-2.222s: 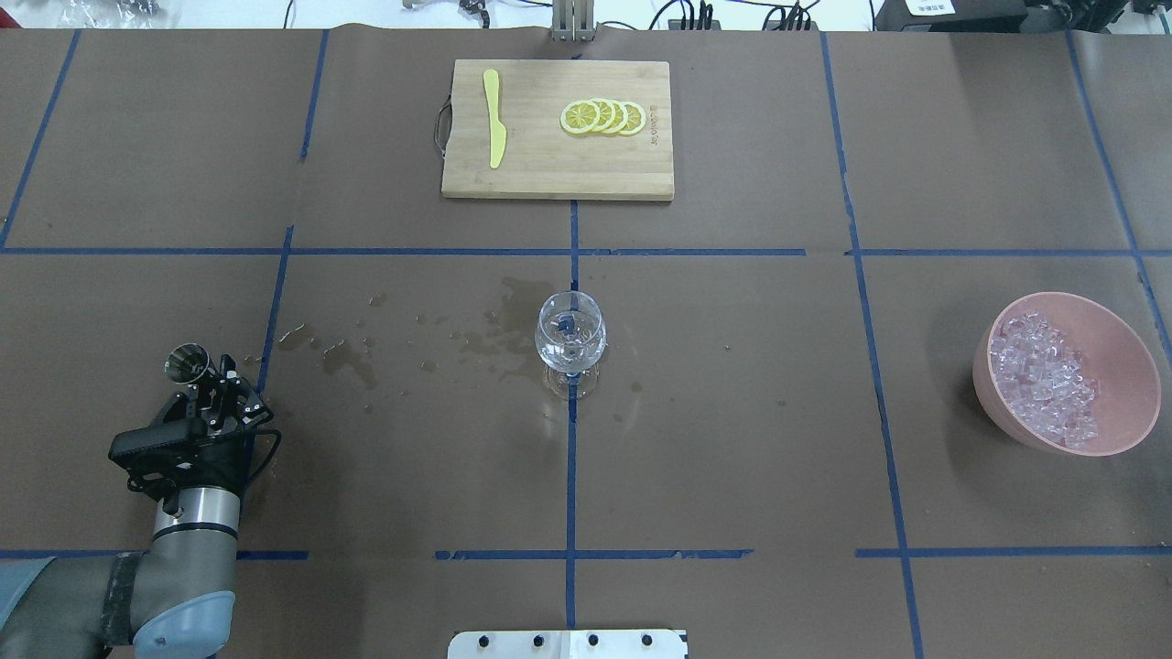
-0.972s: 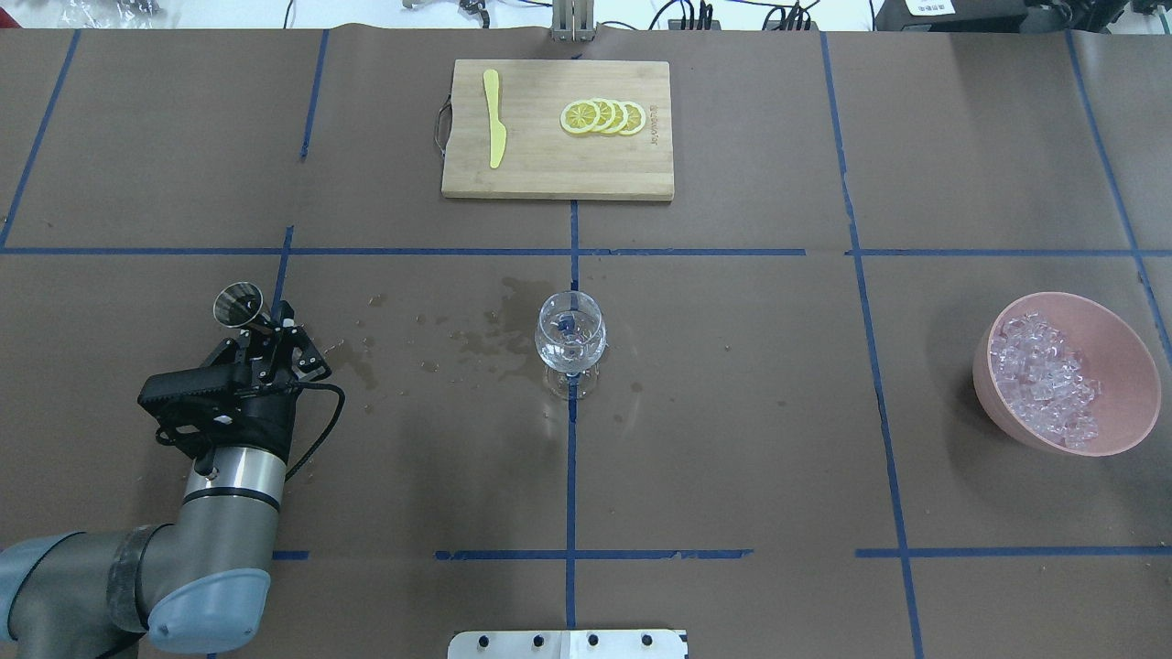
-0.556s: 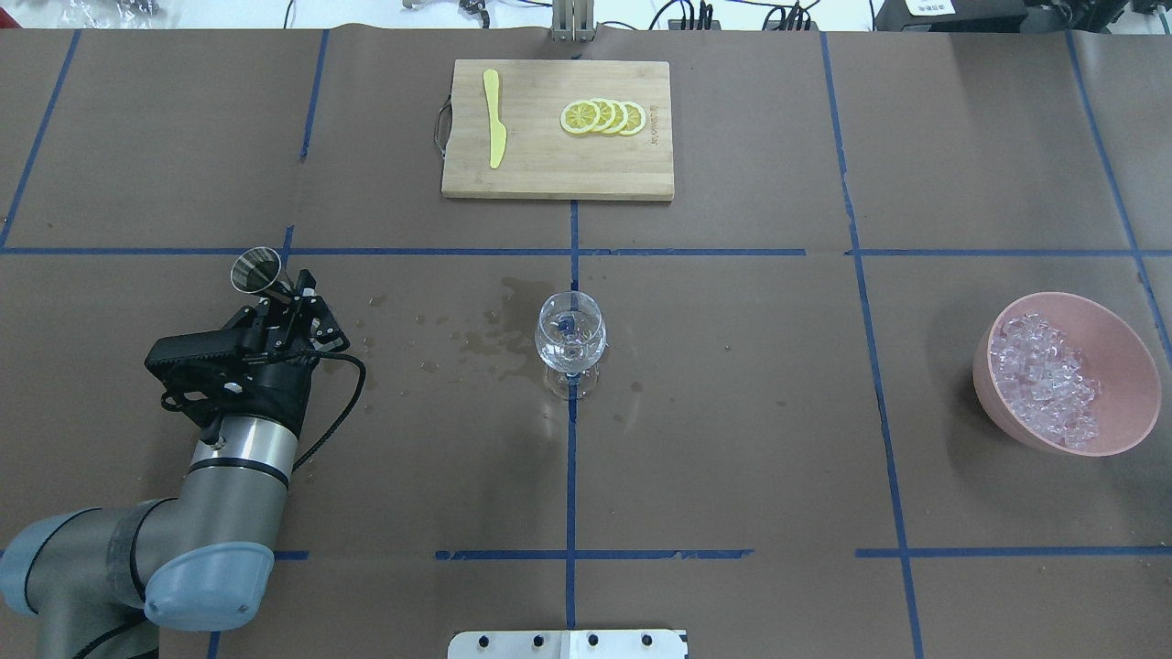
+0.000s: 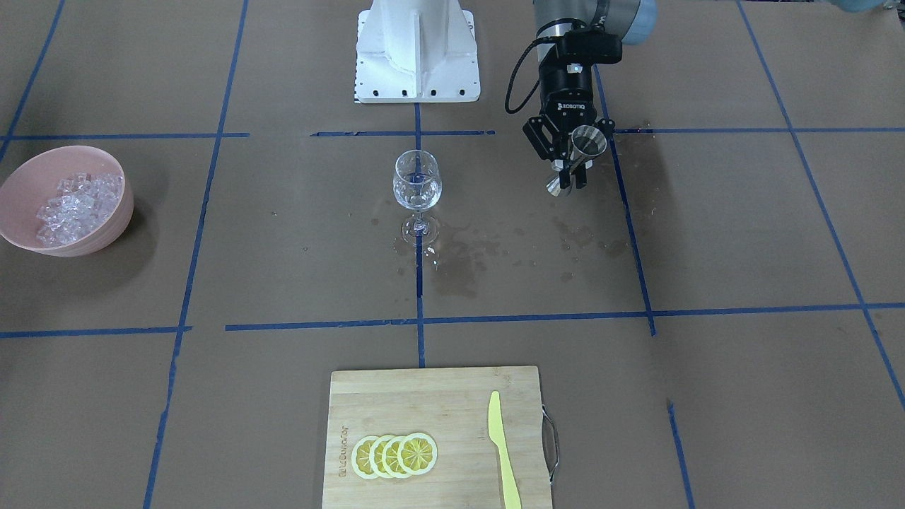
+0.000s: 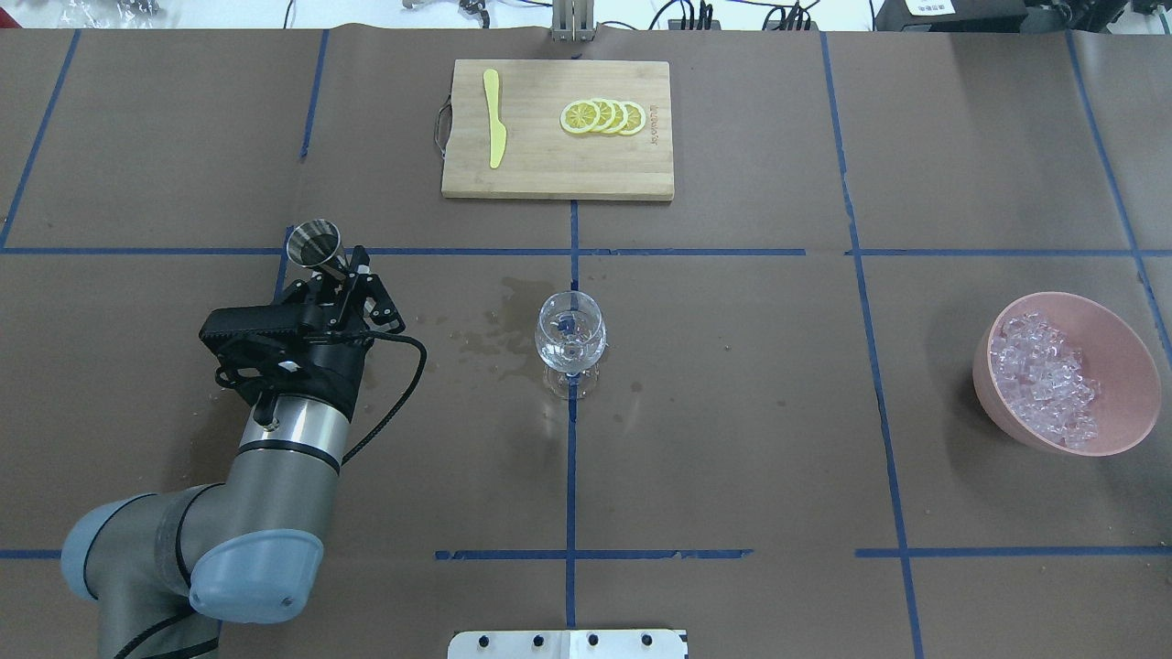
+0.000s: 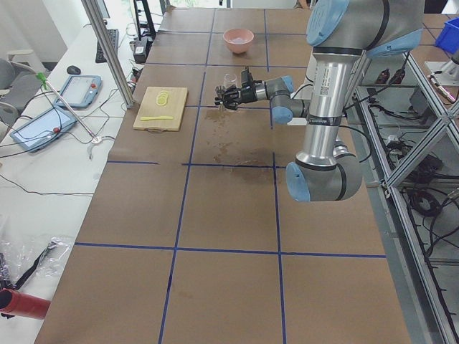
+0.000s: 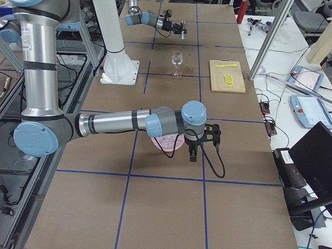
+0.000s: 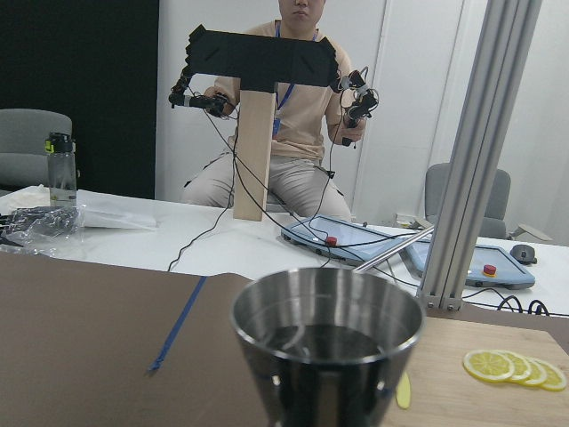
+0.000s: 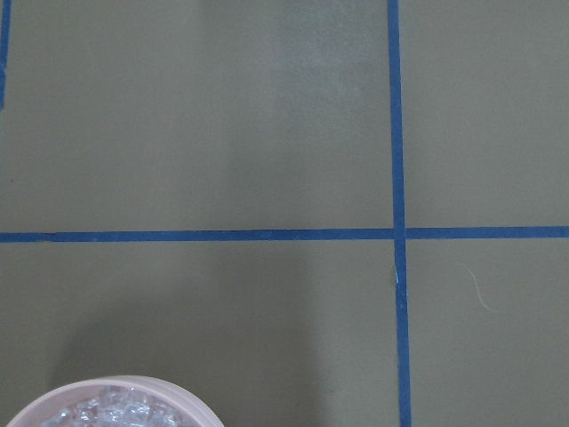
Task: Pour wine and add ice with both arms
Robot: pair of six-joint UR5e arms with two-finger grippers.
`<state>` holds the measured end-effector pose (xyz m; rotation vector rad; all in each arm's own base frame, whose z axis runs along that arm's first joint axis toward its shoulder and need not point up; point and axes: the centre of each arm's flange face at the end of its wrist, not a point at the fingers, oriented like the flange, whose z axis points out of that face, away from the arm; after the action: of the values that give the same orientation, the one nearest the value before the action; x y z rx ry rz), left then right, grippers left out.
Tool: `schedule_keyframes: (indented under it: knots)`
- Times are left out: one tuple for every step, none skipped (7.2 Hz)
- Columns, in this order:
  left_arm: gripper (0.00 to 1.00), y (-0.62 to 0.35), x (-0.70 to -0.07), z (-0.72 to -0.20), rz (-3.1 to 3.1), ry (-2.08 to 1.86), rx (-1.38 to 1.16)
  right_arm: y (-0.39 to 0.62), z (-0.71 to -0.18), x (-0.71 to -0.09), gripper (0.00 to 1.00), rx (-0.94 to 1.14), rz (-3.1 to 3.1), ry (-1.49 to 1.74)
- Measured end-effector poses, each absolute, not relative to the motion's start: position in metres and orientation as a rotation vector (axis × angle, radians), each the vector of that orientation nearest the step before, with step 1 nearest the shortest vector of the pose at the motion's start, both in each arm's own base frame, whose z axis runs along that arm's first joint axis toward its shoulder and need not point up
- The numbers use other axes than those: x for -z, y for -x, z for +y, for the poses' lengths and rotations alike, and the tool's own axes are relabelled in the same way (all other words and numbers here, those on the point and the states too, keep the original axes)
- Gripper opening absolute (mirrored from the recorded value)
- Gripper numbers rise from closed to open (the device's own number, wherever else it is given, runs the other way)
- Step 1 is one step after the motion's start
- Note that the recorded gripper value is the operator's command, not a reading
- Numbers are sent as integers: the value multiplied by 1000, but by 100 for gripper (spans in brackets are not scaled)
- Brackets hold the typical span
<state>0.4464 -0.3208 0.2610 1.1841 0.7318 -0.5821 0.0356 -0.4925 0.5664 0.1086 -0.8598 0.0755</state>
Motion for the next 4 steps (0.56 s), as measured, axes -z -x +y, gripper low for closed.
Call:
schedule_keyframes:
  knots:
    - [0,-450,-251,-321,736,-1176,542,-31,-488,-548,100,-91,-860,-120]
    - [0,-454,-243,-320,746,-1165,493,-25,-481,-533,100,-96,-858,-131]
    - [0,-456,-236,-319,762,-1164,454,-16,-475,-520,100,-99,-853,-136]
    - [0,-459,-232,-318,788,-1167,423,-6,-465,-508,100,-109,-851,-131]
